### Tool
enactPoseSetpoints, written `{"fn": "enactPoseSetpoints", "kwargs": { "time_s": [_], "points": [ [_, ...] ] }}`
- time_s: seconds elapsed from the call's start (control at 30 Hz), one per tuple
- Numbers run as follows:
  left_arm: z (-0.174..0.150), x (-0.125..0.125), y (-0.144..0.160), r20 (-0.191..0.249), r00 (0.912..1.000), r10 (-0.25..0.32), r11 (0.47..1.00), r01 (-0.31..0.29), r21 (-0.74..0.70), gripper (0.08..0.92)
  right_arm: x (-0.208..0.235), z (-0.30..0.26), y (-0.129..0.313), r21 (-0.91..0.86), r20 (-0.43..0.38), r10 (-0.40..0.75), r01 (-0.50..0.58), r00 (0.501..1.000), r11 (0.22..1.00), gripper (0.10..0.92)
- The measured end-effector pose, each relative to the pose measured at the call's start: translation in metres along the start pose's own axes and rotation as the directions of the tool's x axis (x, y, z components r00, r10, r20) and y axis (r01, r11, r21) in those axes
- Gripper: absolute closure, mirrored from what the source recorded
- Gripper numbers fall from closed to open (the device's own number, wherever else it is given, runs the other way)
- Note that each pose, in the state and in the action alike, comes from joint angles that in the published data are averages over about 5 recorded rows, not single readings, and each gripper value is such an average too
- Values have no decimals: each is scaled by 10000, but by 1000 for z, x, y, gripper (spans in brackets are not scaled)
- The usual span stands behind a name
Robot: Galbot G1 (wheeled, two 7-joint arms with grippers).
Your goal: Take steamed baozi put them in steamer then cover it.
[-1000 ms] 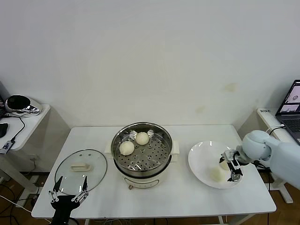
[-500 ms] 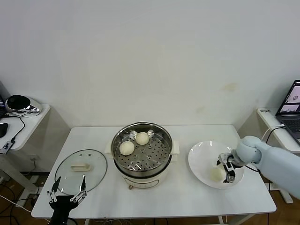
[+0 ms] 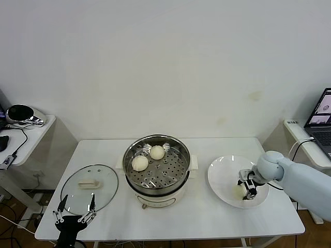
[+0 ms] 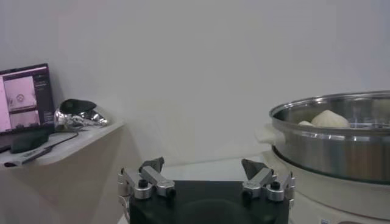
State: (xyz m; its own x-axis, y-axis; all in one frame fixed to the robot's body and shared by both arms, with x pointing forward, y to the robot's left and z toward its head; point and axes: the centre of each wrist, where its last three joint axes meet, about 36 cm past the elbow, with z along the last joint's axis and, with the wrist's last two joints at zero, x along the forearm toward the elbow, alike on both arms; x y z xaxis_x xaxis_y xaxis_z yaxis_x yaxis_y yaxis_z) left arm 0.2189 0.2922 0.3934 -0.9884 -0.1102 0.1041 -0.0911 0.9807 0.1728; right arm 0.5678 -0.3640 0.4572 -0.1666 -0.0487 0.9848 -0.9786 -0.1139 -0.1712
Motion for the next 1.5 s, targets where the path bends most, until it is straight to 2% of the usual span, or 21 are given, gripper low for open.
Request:
{"fn": "enactPoseSetpoints", "kwargs": {
  "time_s": [0.23, 0.53, 0.77, 0.93, 1.2, 1.5],
  "points": [
    [0, -3, -2, 55, 10000, 69, 10000, -69, 15, 177, 33, -1, -16, 55, 164, 265, -266, 9995, 9996, 420],
    [-4, -6, 0, 202, 9997, 112, 9999, -112, -5, 177, 119, -22, -65, 398, 896, 1354, -1394, 9867, 9894, 420],
    [-5, -6, 2, 219, 9997, 94, 10000, -93, -26, 177, 191, -80, -103, 1487, 1863, 2121, -2409, 9593, 9591, 417],
    [-6, -4, 2, 226, 9997, 60, 10000, -60, 1, 177, 223, -137, -119, 2611, 2551, 2164, -2827, 9424, 9230, 415],
    [-7, -4, 3, 304, 9995, -109, 9999, 107, 69, 177, 219, -229, -128, 4616, 3164, 1373, -2788, 9386, 8421, 413],
    [-11, -4, 4, 418, 9988, -267, 9995, 261, 151, 177, 176, -301, -123, 6803, 2955, 156, -2219, 9552, 6985, 411]
  ]
}}
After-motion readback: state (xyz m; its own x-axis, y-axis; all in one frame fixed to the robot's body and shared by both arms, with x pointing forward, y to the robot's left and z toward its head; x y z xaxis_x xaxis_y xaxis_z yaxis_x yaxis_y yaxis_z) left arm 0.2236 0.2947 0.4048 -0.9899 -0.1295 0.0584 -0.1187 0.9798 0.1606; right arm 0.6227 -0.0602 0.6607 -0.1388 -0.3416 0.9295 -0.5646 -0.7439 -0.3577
